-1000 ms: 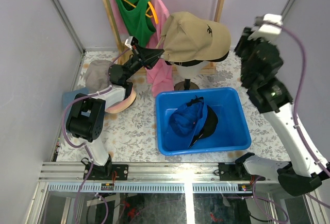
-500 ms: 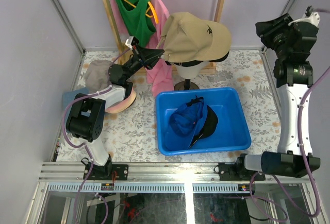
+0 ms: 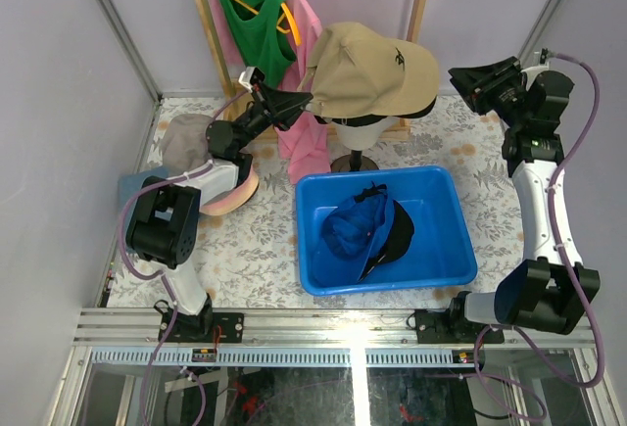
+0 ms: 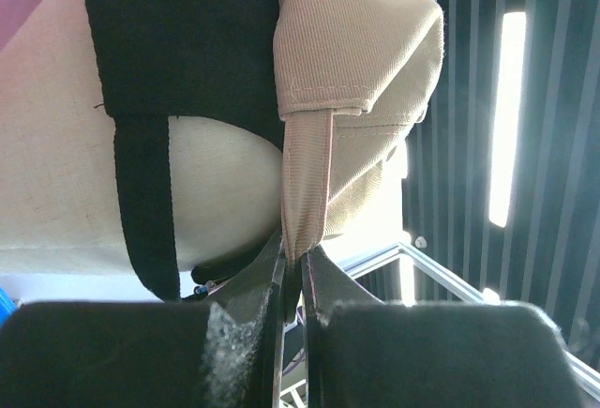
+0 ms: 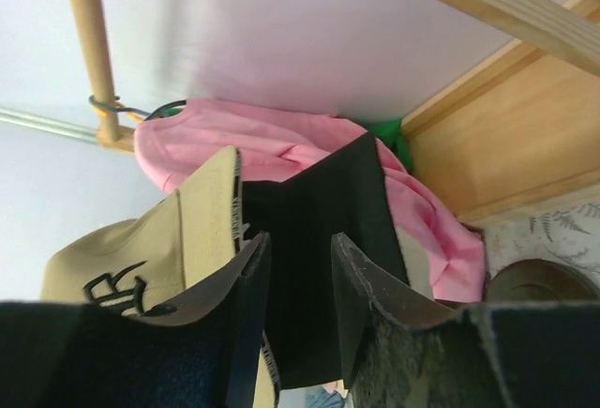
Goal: Stack the hats
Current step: Stack the hat on the hat.
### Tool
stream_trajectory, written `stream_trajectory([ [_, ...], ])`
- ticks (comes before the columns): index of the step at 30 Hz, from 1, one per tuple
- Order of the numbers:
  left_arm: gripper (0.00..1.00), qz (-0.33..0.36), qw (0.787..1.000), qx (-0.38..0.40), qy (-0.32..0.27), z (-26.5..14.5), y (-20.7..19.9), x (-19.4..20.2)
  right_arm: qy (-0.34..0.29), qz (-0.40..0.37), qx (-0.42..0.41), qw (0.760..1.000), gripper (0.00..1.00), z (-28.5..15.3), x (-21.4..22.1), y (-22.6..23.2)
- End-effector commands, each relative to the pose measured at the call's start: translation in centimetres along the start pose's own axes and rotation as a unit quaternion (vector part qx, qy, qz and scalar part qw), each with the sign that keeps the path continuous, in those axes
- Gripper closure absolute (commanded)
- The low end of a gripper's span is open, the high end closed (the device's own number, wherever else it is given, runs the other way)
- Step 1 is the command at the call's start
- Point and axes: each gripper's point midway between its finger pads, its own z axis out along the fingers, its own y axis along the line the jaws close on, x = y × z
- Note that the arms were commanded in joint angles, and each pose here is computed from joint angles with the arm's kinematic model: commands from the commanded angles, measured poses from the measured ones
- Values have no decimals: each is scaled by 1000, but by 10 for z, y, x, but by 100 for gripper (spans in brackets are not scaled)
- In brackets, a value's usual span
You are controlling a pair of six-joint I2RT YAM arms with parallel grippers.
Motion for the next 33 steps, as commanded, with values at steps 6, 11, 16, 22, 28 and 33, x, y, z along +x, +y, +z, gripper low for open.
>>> stream_trajectory([
  [6, 100, 21, 999, 18, 17, 2, -12, 0, 17, -17, -118, 993, 60, -21, 10, 57],
  [11, 100, 23, 999, 19, 17, 3, -13, -1, 31, -20, -122, 992, 59, -19, 16, 57],
  [16, 100, 22, 999, 20, 19, 6, -12, -1, 50, -22, -124, 991, 57, -14, 22, 54],
  [22, 100, 21, 999, 21, 20, 8, -12, -2, 65, -25, -122, 990, 56, -6, 30, 50],
  [28, 100, 21, 999, 23, 24, 11, -13, -1, 74, -26, -131, 988, 56, -1, 35, 50],
  [33, 100, 20, 999, 27, 25, 12, -15, -1, 81, -21, -155, 984, 80, 1, 38, 63],
])
